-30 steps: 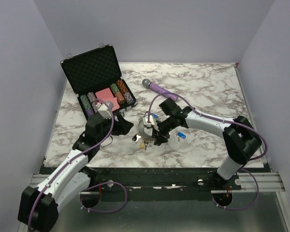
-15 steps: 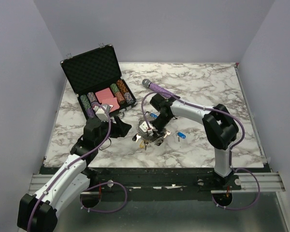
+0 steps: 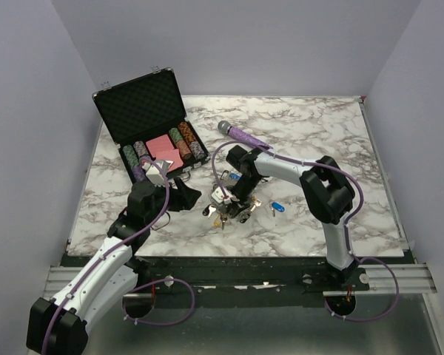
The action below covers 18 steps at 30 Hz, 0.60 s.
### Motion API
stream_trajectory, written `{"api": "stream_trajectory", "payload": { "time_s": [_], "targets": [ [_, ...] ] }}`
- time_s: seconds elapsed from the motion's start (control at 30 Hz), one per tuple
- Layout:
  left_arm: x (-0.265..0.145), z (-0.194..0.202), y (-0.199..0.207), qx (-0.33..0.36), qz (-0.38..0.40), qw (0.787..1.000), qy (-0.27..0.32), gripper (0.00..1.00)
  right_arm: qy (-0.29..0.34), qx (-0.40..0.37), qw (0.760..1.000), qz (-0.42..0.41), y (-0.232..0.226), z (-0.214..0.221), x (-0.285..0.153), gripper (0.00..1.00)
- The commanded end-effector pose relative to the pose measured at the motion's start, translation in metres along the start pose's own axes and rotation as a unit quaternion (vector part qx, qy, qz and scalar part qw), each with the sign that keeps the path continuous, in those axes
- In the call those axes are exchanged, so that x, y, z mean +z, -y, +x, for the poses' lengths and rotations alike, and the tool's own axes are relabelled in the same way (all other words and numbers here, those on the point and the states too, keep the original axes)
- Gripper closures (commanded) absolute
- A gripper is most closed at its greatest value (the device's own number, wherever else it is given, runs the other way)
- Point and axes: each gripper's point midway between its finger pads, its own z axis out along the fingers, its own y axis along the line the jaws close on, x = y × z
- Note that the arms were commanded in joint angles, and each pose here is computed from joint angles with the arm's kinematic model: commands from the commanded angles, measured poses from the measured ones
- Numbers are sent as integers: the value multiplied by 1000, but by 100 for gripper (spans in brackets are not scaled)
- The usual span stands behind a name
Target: Put the keys on the keyring
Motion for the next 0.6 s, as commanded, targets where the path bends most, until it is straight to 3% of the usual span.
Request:
{"api": "stream_trajectory", "payload": {
  "time_s": [0.0,0.57],
  "targets": [
    [1,1,-4,-4,-8,1000,4,23,6,0,1000,-10,2,-3,3,63],
    [1,1,-3,-5,-4,1000,5,24,-5,2,1000,-17,1,3,5,77]
  ]
}}
